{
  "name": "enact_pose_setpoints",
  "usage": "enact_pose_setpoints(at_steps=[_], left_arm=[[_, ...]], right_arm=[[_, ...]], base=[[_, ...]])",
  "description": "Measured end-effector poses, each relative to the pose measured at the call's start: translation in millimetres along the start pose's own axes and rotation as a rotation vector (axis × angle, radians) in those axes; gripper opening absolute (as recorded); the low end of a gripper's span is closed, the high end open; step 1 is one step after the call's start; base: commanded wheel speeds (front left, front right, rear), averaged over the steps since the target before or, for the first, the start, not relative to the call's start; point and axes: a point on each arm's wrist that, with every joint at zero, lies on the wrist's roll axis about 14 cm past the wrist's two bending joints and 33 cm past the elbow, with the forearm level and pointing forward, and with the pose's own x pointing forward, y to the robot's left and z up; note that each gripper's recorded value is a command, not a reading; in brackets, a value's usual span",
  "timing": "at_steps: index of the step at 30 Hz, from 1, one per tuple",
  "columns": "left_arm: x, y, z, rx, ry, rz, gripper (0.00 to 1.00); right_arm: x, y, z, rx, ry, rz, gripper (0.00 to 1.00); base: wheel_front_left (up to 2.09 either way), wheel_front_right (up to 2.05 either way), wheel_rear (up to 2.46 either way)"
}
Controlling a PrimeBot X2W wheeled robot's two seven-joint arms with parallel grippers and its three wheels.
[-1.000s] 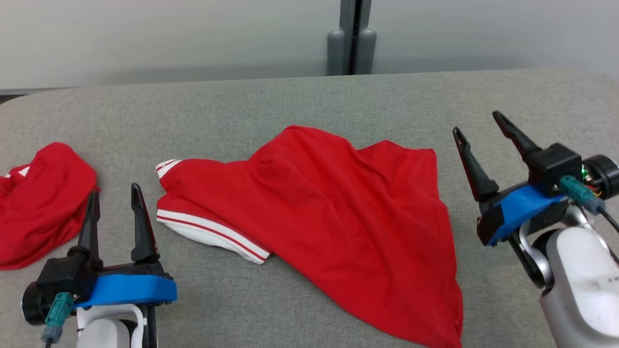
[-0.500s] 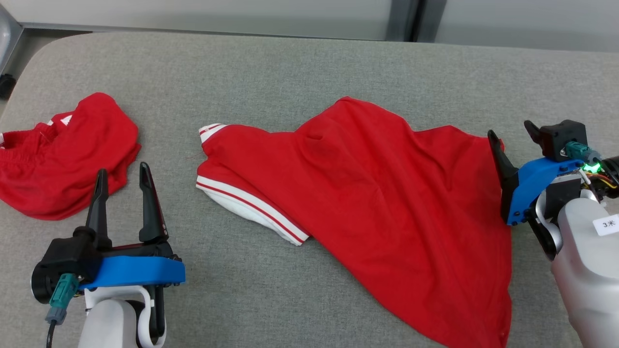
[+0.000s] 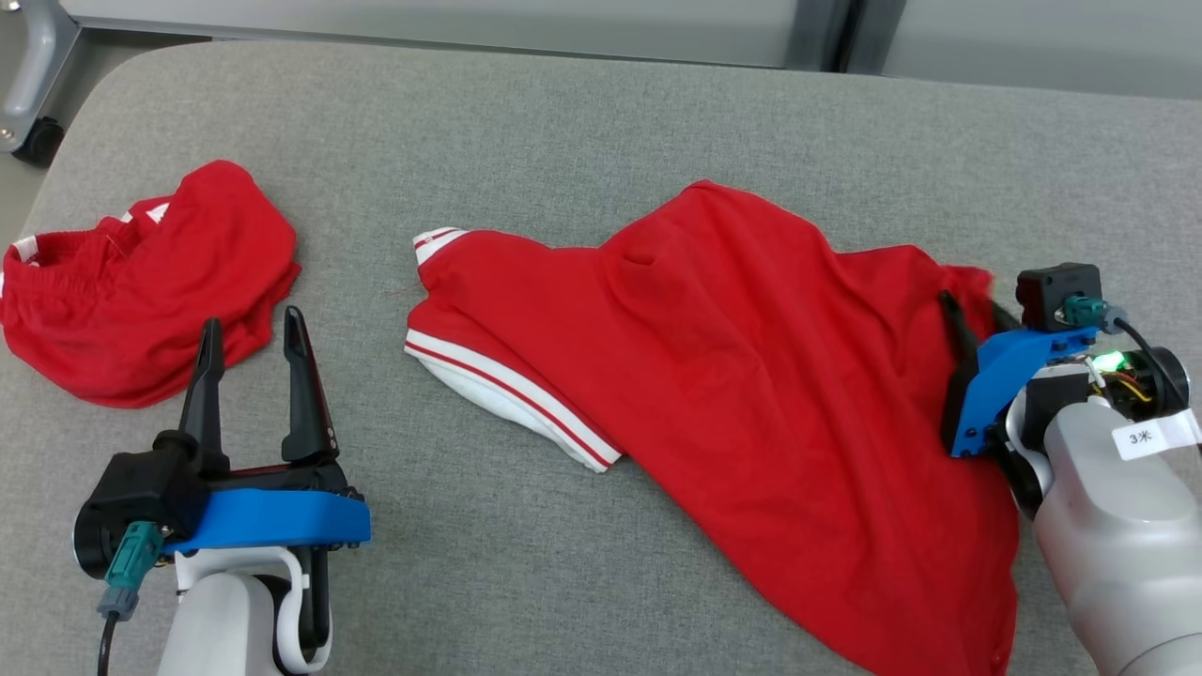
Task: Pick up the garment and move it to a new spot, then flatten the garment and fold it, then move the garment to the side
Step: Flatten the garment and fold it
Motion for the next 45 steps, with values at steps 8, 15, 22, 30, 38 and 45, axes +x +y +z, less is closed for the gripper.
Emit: enact_pose_setpoints(at_steps=[8, 15, 22, 30, 38, 45], left_arm=[[-5, -2, 9, -0.004, -0.023, -0.005, 1.0], [-17, -10, 15, -0.009, -0.039, -0.03, 1.0], [-24, -23, 21, -0.011, -0.054, -0.068, 1.0], [-29, -36, 26, -0.011, -0.072, -0.105, 1.0], [-30, -43, 28, -0.016, -0.075, -0.121, 1.0], [-30, -39, 24, -0.017, -0.065, -0.109, 1.0]], right_arm=[[-16, -8, 44, 0.0, -0.183, -0.021, 0.0], [-58, -18, 108, -0.023, -0.407, -0.036, 0.0], [-125, -27, 151, -0.067, -0.631, -0.05, 0.0], [-197, -34, 189, -0.115, -0.823, -0.088, 0.0], [-240, -36, 205, -0.157, -0.872, -0.144, 0.0], [-235, -36, 203, -0.147, -0.846, -0.15, 0.0]], base=[[0.0, 0.0, 0.0], [0.0, 0.0, 0.0], [0.0, 0.0, 0.0], [0.0, 0.0, 0.0], [0.0, 0.0, 0.0], [0.0, 0.0, 0.0]])
